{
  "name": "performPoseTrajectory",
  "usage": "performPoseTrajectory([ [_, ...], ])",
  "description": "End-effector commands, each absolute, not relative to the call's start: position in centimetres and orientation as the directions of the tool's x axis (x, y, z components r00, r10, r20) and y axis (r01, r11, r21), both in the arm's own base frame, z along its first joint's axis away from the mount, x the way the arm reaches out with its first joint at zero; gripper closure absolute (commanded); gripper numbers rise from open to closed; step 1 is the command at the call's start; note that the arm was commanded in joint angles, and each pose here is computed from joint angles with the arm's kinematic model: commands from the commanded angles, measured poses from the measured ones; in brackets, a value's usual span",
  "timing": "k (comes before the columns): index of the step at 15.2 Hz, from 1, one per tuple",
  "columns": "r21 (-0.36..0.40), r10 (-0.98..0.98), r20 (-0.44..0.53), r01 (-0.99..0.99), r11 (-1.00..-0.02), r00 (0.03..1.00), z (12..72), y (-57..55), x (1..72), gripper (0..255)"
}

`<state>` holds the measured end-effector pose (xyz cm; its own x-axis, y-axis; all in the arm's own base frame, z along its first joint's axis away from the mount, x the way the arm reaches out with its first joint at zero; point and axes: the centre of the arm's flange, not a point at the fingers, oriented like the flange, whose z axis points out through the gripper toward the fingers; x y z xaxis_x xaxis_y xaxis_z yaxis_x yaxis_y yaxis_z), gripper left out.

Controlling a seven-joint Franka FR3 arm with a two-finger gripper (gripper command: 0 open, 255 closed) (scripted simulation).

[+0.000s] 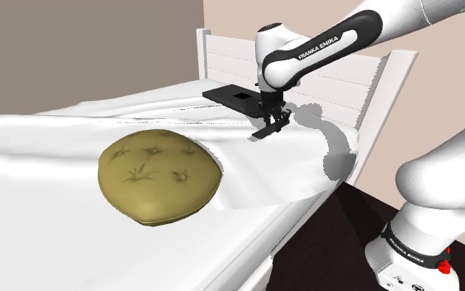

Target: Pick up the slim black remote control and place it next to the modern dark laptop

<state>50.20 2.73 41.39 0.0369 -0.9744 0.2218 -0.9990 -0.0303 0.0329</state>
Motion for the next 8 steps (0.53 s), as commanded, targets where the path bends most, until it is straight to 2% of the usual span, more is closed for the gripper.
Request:
performPoseTrajectory([
  [1,0.033,-0.974,0.223,-0.999,-0.031,0.038,41.6,0.4,51.2,255],
  [8,0.033,-0.974,0.223,-0.999,-0.031,0.038,41.6,-8.1,54.8,255],
])
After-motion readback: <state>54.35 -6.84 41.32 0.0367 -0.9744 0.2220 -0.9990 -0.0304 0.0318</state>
